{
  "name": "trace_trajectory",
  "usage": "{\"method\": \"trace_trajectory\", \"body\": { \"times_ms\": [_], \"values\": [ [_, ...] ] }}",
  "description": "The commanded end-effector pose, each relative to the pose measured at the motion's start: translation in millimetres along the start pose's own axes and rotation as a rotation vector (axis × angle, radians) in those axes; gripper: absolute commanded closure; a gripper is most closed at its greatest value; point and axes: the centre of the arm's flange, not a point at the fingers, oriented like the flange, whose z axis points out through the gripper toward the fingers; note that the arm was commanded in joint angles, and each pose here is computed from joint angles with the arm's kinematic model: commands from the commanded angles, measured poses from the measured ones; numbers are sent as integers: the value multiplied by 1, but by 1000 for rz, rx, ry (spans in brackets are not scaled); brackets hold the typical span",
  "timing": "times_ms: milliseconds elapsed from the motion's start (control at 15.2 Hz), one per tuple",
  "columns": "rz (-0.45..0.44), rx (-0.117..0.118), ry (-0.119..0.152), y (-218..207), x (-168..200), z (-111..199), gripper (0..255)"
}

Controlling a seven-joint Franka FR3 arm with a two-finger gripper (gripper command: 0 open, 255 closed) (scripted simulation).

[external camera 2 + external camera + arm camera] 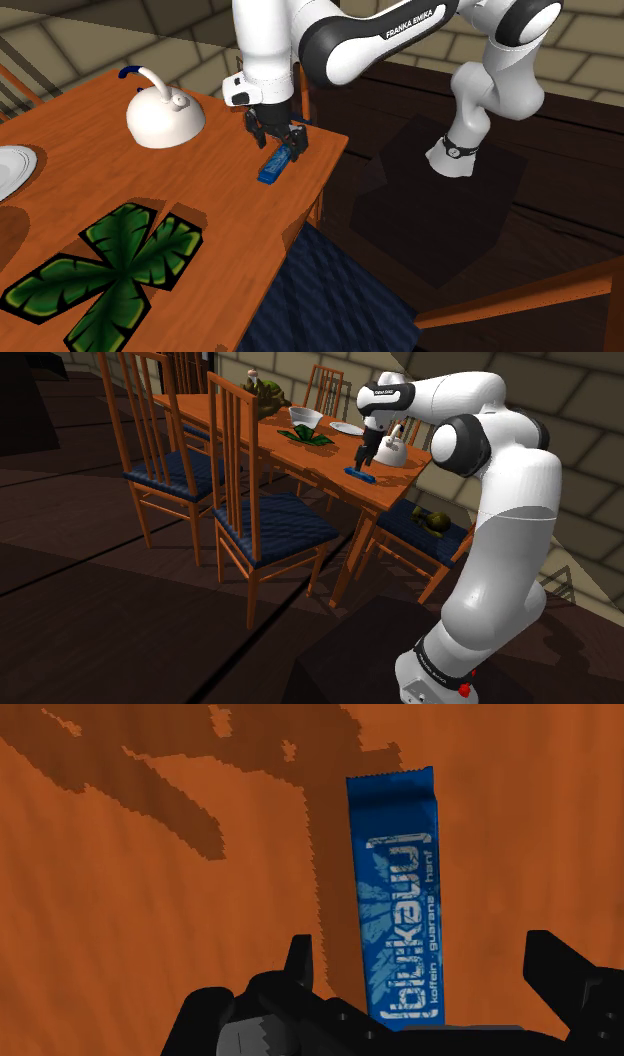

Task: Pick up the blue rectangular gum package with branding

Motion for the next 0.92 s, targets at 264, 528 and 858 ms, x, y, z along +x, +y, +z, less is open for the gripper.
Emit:
{"method": "trace_trajectory", "body": {
  "times_ms": [264,528,858],
  "values": [
    [-1,0,2,2,2,31,0],
    [-1,0,2,3,1,34,255],
    [-1,0,2,2,2,34,255]
  ]
}}
